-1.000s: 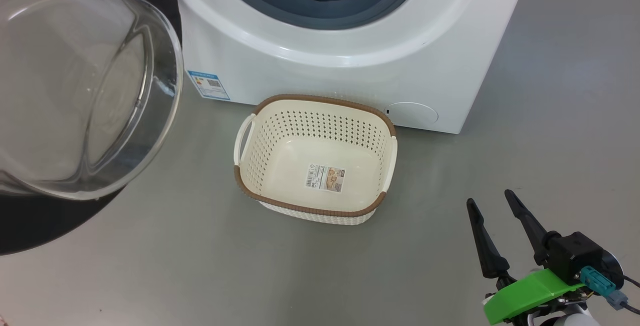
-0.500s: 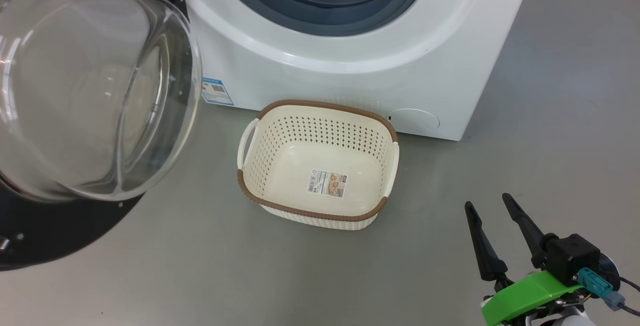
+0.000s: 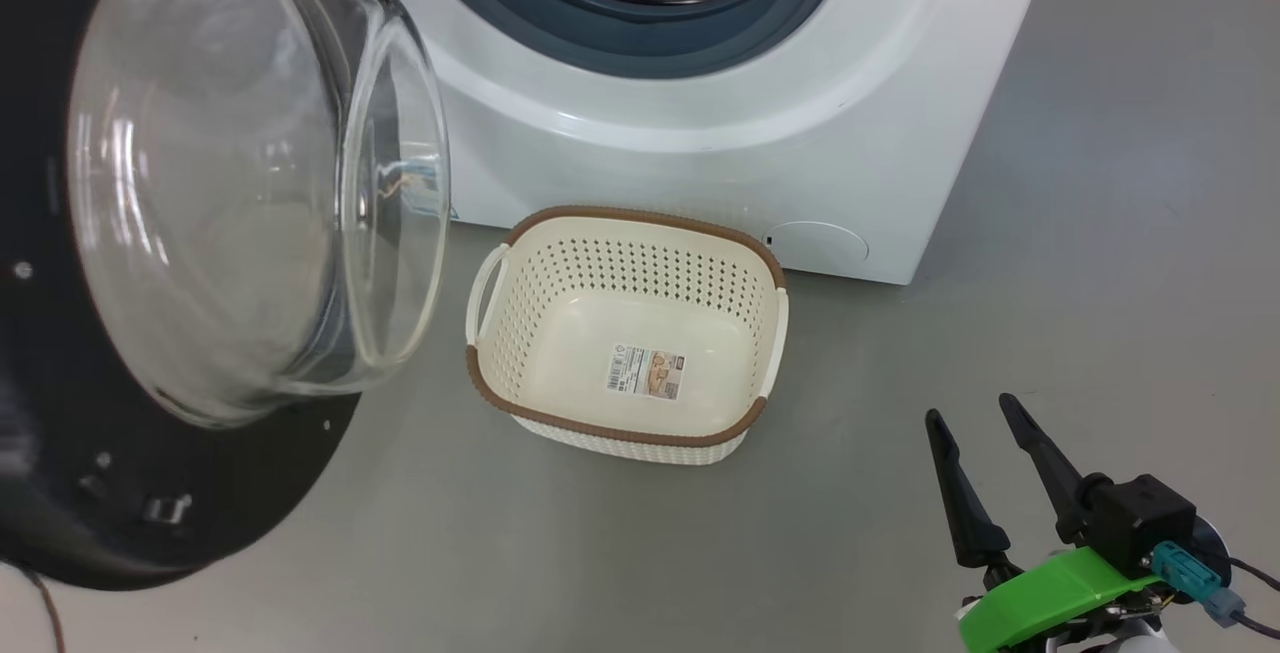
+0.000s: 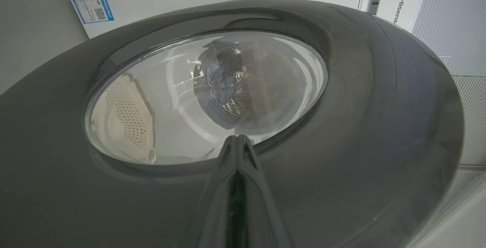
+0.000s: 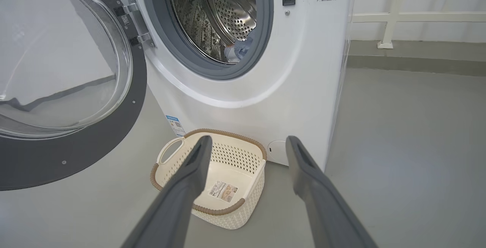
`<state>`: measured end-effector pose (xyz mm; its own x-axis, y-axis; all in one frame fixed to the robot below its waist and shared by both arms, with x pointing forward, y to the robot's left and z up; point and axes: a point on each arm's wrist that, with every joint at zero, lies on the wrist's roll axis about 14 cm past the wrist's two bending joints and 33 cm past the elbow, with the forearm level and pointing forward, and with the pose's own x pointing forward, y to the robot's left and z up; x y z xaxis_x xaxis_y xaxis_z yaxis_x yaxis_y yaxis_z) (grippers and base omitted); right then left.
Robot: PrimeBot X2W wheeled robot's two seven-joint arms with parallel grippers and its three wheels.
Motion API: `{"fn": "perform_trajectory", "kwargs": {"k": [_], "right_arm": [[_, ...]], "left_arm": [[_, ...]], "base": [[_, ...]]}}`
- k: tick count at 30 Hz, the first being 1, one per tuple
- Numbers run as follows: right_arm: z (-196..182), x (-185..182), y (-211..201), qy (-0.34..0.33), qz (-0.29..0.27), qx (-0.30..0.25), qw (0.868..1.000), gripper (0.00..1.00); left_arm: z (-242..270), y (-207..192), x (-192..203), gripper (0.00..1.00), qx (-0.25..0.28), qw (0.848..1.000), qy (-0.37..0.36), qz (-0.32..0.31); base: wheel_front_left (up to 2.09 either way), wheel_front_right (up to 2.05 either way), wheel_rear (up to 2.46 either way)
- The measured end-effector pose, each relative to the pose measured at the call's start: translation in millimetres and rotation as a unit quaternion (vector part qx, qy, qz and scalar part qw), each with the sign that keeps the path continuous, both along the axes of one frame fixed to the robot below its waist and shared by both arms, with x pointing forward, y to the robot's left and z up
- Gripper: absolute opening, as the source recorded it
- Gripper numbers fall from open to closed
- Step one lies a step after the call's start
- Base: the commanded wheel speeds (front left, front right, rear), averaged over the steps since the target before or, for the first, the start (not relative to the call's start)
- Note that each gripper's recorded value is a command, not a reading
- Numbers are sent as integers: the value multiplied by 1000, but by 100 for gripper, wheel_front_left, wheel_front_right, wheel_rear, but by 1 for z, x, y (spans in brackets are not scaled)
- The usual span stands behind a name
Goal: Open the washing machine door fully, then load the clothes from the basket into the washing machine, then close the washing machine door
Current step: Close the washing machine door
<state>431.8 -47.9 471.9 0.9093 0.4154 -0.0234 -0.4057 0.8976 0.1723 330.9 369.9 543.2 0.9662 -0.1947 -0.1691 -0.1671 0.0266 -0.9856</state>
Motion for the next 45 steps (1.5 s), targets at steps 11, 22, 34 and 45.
{"fn": "perform_trajectory", "kwargs": {"k": [11, 22, 34, 45], "right_arm": [[0, -4, -19, 1, -29, 8, 1000, 100], [-4, -12, -52, 4, -76, 13, 997, 100], [1, -22, -93, -6, -135, 12, 991, 100], [1, -32, -127, -2, -186, 24, 982, 100]], "left_arm": [[14, -67, 1, 0, -15, 994, -43, -101], [32, -118, 20, 0, -45, 979, -90, -178], [37, -162, 49, 0, -65, 964, -116, -230], [46, -202, 91, 0, -93, 948, -142, -268]], "base": [[0, 0, 0], [0, 0, 0], [0, 0, 0], [0, 0, 0]]}}
